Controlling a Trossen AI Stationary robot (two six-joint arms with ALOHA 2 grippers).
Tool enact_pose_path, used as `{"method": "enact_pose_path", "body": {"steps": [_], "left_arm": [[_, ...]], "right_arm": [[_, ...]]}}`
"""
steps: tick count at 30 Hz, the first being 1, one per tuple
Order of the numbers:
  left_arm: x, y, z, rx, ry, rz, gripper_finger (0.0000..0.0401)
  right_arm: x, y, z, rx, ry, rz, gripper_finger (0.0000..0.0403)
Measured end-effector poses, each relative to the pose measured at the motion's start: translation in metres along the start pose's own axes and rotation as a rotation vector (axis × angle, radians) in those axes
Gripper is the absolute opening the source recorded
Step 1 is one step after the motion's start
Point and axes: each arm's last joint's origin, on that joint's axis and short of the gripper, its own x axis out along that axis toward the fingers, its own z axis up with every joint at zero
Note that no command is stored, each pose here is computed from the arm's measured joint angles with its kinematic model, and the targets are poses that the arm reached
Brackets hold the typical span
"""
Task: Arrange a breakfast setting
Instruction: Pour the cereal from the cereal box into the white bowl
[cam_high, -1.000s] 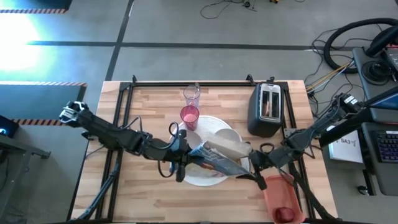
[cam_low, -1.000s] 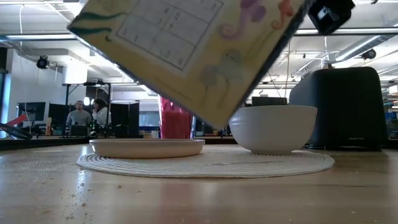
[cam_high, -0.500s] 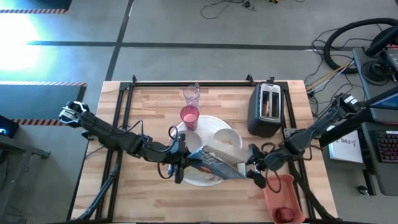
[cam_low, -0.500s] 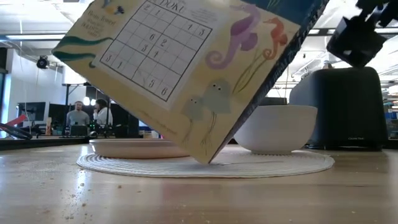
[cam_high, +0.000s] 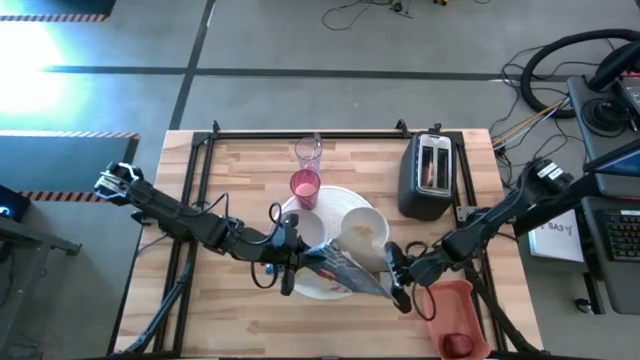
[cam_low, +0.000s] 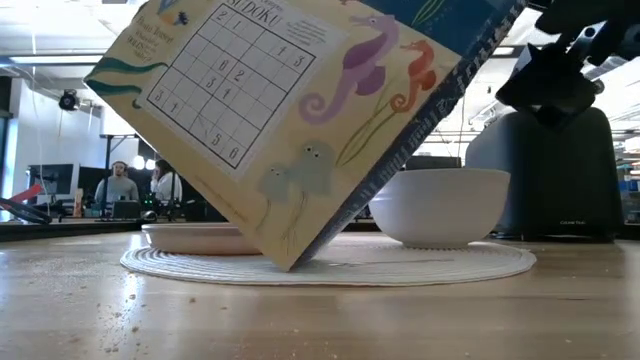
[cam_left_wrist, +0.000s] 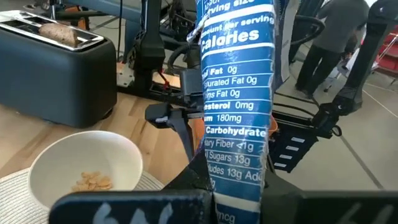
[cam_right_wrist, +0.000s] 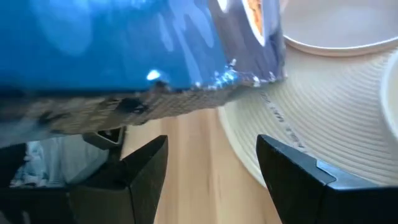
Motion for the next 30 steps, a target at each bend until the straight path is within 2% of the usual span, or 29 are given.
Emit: {"method": "enact_pose_path", "body": {"steps": [7,13,17,24,30], "left_arm": [[0.0,0.0,0.002,-0.011,-0.018,-0.002,0.0],[0.0,-0.001,0.003,-0.039,-0.026,-0.018,0.0],[0.0,0.0,0.0,-0.06,-0.018,-0.017,0.0],[0.005,-0.002,-0.016,-0.073,0.055,-0.068,0.0],[0.014,-0.003,-0.031,-0.048,0.125,-0.092,0.0]], "right_arm": [[0.001,0.012,0.002,-0.018,-0.018,0.016,0.0235],[-0.004,0.026,0.011,-0.125,-0.131,-0.059,0.0235],[-0.006,0.033,0.019,-0.184,-0.156,-0.059,0.0235],[-0.006,0.035,0.021,-0.224,-0.147,-0.06,0.0235],[-0.007,0.034,0.02,-0.204,-0.132,-0.076,0.0235]]}}
